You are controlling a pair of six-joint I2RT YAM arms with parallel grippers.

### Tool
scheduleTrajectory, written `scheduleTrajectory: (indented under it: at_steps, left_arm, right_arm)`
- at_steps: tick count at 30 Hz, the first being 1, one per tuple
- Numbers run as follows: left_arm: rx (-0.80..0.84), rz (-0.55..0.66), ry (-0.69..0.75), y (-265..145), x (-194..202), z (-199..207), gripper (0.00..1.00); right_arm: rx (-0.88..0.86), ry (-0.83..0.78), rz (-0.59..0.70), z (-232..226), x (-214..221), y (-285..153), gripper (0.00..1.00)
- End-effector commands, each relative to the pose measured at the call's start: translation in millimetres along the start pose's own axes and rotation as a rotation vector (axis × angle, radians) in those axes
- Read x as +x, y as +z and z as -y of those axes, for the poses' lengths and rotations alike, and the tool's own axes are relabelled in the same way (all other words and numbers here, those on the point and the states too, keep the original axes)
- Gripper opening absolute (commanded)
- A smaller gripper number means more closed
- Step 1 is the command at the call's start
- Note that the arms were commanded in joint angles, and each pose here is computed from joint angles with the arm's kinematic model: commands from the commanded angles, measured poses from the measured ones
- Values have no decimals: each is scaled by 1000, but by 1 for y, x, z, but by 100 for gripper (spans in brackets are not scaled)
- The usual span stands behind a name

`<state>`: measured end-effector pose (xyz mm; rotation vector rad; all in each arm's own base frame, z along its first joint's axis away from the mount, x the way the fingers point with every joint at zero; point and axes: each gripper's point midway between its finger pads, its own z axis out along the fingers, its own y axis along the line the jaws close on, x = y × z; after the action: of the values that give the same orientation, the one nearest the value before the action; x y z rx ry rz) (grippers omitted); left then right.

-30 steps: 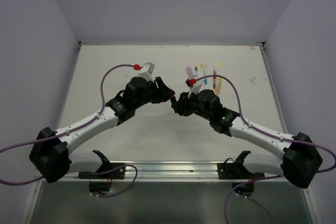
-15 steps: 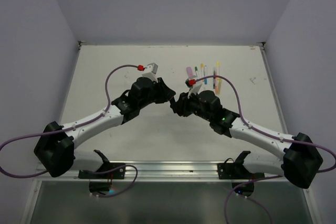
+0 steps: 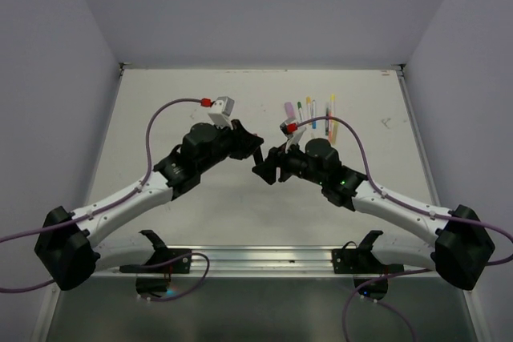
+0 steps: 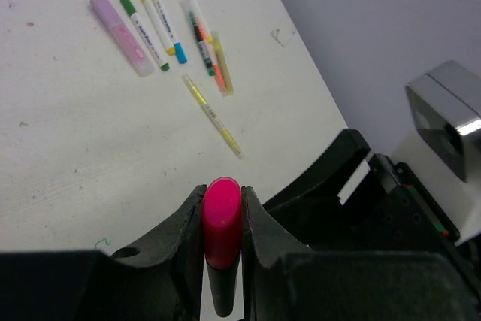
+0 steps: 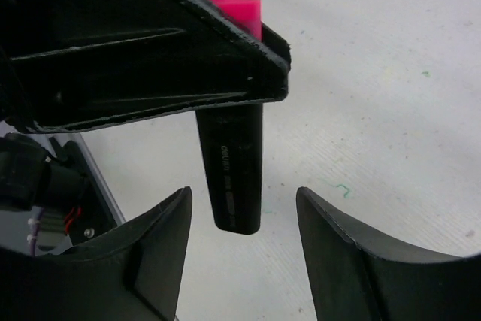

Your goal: Open the pen caps

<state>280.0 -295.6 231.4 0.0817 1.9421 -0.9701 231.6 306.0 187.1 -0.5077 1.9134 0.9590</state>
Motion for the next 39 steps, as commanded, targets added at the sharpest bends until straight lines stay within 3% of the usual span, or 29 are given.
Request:
scheduleTrajectory:
  at_steps: [1, 8, 14, 20, 25, 30, 32, 39]
  left_arm:
    - [161, 97, 142, -26, -24, 28, 0]
    - [360, 91, 195, -58, -16, 35, 0]
    - [475, 77, 192, -71, -12, 42, 0]
    - [554, 78, 155, -74, -9, 50, 0]
    - [586, 96, 137, -77, -9, 53, 0]
    - [605, 149, 143, -80, -19, 56, 0]
    - [614, 177, 145, -83, -24, 57, 0]
    - [599, 481, 188, -101, -73, 60, 0]
  right_arm:
    - [-179, -38, 6, -35, -9, -6, 64]
    - [-325, -86, -1, -61, -18, -11, 66]
    - [-446, -114, -2, -85, -28, -16, 60]
    - [-459, -135, -2, -88, -35, -11, 53]
    - [-474, -132, -4, -90, -35, -5, 38]
    - [-510, -113, -50, -90, -19, -3, 0]
    - [-532, -100, -82, -90, -7, -3, 0]
    - [-619, -49, -190, -92, 30, -9, 0]
